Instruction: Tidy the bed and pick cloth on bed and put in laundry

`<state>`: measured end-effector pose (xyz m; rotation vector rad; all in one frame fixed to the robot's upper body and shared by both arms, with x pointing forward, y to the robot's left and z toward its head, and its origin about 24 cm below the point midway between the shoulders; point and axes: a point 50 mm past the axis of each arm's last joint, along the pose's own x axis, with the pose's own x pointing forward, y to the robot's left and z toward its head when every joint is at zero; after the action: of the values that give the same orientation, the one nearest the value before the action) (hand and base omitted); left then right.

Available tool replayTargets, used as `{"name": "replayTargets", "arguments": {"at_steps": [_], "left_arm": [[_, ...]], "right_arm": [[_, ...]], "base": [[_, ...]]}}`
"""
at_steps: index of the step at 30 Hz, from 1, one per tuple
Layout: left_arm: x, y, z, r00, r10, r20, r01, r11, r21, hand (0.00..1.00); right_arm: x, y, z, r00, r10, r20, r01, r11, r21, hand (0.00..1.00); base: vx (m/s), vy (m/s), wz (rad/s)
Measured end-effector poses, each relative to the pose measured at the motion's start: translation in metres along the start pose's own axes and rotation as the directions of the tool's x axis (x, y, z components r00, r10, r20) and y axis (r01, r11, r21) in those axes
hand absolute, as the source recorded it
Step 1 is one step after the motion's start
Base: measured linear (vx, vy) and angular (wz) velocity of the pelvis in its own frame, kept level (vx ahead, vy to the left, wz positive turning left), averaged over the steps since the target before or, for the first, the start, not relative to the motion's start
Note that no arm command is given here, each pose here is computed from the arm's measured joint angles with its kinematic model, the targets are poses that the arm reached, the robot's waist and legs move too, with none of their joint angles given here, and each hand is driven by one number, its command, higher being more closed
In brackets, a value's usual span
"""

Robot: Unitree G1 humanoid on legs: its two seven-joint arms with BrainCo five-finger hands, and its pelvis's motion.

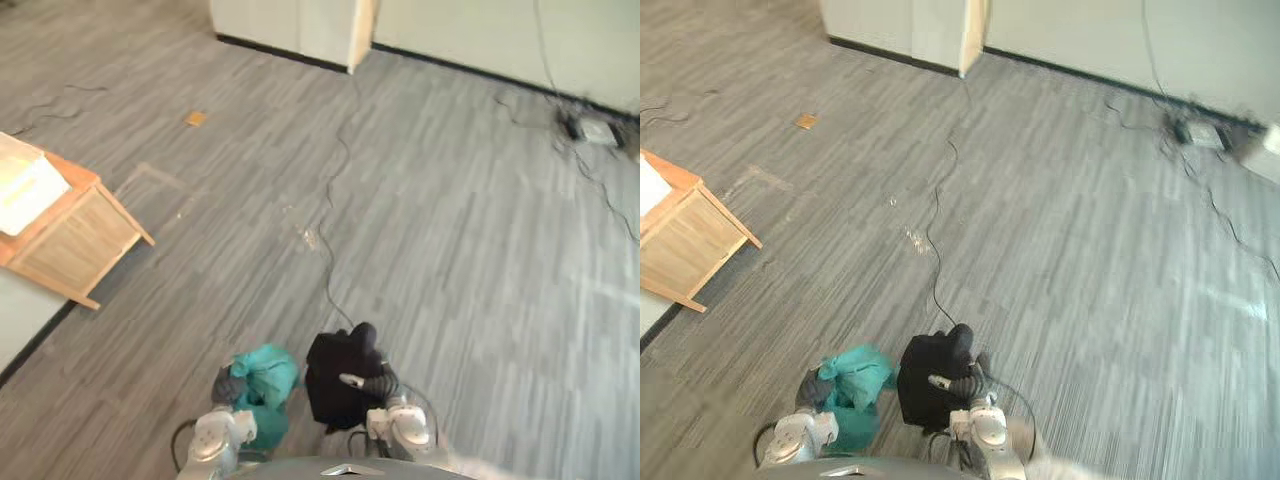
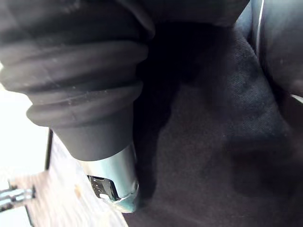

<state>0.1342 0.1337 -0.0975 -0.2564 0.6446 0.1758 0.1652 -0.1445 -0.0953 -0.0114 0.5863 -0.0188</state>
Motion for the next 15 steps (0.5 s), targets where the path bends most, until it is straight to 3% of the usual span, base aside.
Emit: {"name": "replayTargets", "arguments": {"at_steps": [4,7,11,15], "left_arm": [[-0.005,-0.016,-0.015,0.998,-0.025,-0.063,0.017,0.993,-0.119,1.00],[-0.006,-0.020,-0.004,0.999,-0.050,-0.018,0.047,0.985,-0.164,1.00],[-0.005,-0.025,0.004,0.997,-0.073,0.014,0.074,0.980,-0.185,1.00],[-0.007,-0.025,-0.001,0.997,-0.074,0.000,0.072,0.977,-0.199,1.00]], "right_arm": [[0.005,-0.014,0.008,1.000,0.003,0.014,-0.002,0.998,-0.068,1.00],[0.005,-0.011,0.010,0.999,0.027,0.021,-0.025,0.995,-0.092,1.00],[0.010,-0.008,0.018,0.998,0.043,0.044,-0.036,0.988,-0.151,1.00],[0.002,-0.015,-0.007,0.999,-0.005,-0.050,-0.003,0.987,-0.160,1.00]], "base": [[0.61,-0.652,-0.09],[0.49,-0.483,-0.42],[0.43,-0.198,-0.20],[0.46,0.005,0.62]]}}
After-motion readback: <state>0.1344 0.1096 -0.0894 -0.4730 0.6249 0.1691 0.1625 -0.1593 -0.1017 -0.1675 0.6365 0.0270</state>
